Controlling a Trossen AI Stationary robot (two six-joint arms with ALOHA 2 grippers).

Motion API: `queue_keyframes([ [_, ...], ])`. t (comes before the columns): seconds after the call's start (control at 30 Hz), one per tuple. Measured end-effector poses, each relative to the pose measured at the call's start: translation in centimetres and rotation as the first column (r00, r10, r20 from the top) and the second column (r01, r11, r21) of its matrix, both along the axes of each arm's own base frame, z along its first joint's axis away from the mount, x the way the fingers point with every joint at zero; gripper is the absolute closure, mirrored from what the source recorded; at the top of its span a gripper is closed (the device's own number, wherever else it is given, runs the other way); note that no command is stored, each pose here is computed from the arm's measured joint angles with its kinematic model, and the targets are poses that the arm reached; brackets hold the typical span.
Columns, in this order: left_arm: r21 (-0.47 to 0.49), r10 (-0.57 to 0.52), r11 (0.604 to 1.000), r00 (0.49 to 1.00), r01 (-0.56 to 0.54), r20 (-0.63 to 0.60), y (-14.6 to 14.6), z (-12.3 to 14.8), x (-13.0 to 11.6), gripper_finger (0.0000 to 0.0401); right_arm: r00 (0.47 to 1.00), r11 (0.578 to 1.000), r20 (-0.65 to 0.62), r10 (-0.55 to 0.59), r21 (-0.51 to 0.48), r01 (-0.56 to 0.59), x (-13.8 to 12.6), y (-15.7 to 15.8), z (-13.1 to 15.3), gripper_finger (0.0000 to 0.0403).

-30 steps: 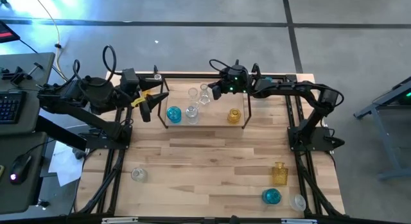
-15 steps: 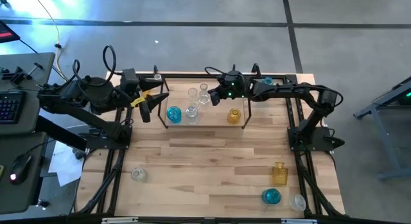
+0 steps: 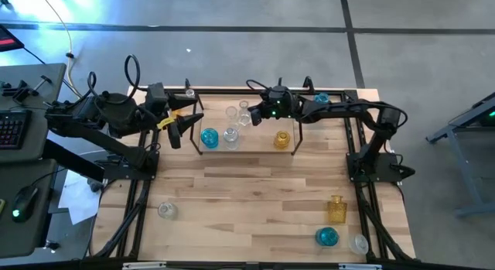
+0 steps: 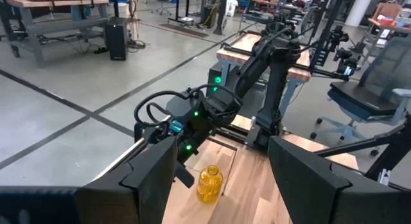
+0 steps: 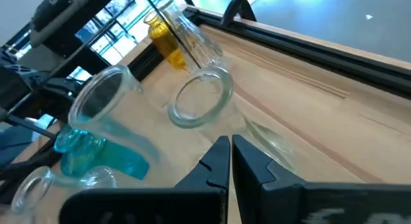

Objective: Sort vases onto shelf
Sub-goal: Put the transparent vase on the shelf aligned with the other transparent vases

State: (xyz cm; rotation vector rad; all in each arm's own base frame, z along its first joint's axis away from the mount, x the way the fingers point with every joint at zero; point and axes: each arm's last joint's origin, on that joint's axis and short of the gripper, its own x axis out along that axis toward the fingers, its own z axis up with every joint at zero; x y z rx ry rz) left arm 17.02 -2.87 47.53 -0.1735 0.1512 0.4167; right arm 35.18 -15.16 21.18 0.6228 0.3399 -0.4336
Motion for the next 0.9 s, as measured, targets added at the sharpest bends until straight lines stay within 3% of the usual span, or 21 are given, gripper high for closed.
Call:
queue_keyframes([
  [0.9, -0.005, 0.002, 1.000, 1.000, -0.002, 0.010, 0.00, 0.08, 0.02, 0.0165, 0.997, 0.999, 0.076, -0.006, -0.034, 0.009, 0.28, -0.65, 0.40, 0.0403],
])
